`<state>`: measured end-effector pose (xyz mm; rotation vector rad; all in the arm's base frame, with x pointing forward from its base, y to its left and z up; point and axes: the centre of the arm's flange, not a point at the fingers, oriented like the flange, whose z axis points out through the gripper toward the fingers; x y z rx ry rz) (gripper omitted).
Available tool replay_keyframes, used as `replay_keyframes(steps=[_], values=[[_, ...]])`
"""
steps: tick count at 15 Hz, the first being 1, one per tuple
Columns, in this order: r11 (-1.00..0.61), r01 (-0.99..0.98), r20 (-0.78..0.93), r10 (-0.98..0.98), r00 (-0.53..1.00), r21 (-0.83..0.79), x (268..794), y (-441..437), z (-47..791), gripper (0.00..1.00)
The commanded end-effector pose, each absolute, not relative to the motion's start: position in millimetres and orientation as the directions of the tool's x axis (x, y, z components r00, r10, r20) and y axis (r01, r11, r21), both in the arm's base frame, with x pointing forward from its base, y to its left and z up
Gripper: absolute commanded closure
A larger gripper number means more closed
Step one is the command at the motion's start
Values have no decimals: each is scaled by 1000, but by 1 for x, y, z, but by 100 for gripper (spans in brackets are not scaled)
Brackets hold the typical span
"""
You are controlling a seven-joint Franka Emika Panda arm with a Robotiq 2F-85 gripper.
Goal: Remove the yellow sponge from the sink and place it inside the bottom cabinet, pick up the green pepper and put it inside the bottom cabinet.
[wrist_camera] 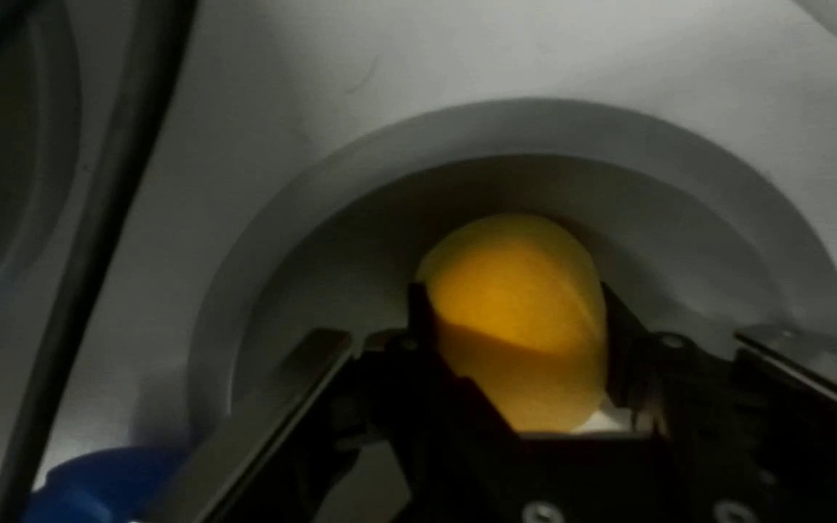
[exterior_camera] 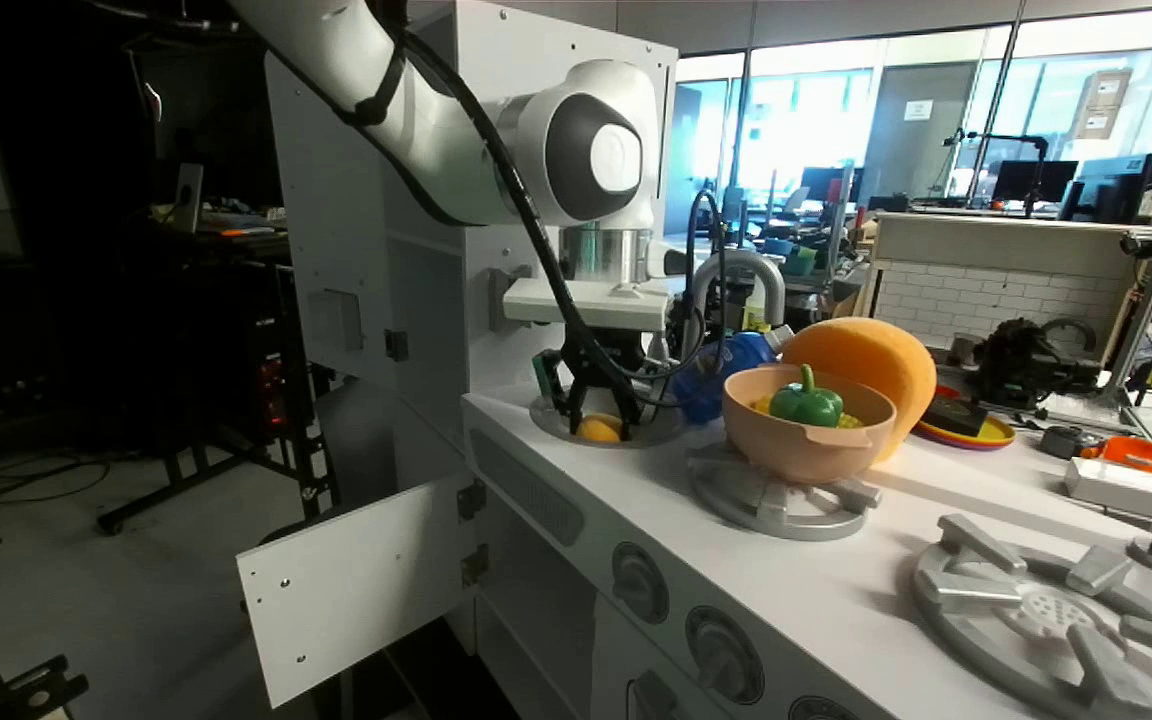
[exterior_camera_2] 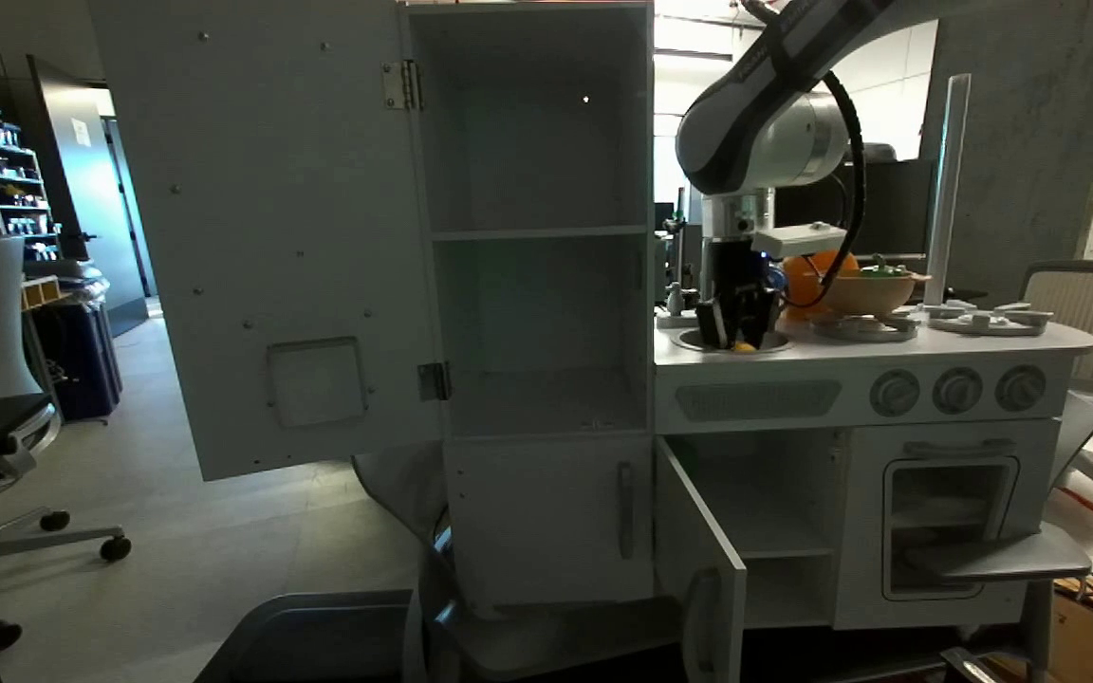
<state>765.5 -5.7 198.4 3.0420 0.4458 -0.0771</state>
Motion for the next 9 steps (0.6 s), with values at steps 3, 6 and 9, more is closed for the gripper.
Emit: replay_keyframes(steps=[3,6,9], values=[[-945,315,-98,306,947,93,761,-12,245,91],[-937,334,-96,325,941,103,751,-26,297,93],[-921,377,-105,367,924,98,737,-38,355,94]])
